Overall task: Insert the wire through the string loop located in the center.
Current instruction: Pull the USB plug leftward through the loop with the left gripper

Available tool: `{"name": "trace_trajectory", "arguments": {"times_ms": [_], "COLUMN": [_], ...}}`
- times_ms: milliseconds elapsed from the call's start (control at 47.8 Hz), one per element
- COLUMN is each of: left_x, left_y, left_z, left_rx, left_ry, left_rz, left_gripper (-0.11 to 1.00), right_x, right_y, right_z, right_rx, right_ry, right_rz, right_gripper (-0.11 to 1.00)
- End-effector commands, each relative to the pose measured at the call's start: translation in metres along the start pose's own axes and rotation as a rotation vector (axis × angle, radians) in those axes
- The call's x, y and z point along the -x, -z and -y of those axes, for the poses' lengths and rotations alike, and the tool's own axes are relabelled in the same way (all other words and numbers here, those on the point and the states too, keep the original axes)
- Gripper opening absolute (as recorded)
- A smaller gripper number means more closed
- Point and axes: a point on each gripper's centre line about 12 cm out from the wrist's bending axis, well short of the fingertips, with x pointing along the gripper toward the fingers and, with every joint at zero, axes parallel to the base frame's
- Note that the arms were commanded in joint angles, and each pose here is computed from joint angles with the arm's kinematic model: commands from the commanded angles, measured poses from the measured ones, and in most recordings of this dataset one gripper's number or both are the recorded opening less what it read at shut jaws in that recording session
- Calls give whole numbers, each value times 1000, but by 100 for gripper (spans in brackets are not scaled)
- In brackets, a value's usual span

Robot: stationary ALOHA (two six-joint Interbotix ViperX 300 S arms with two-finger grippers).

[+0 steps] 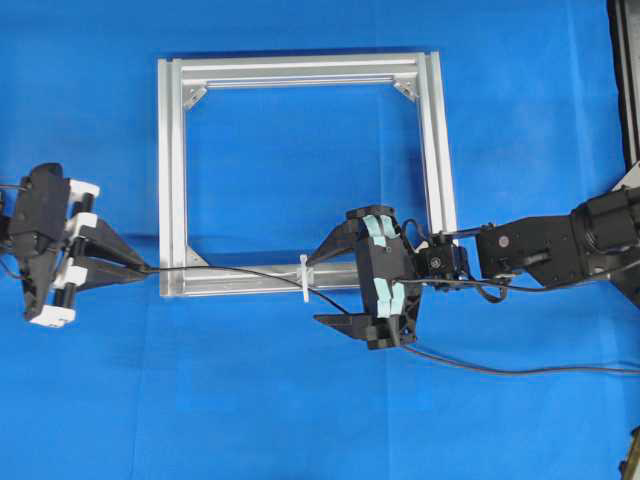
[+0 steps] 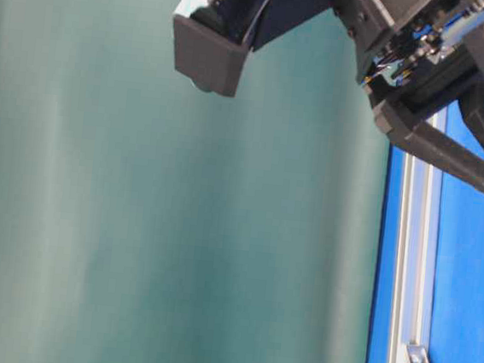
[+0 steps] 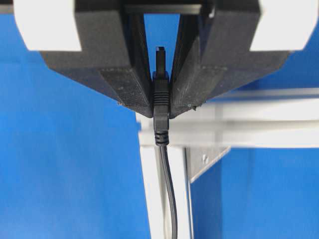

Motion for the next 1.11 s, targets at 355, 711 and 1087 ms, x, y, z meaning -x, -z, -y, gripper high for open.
{"name": "trace_trajectory", "arguments": {"times_ms": [355,711,1087], "left_x": [26,24,26], "left_y": [3,2,2], "left_z": [2,3,3], "left_rx": [-5,-19,-13], "left_ry": [25,25,29], "left_rz": [23,-1,2], "left_gripper": [9,9,67], "right_x": [6,6,5], "right_y": [-14,-12,-14], "right_z": [-3,-3,-3], "right_rx": [4,8,6], "right_ry": [-10,-9,-9], "right_rz": [44,25,28], "right_gripper": [93,93,93]}}
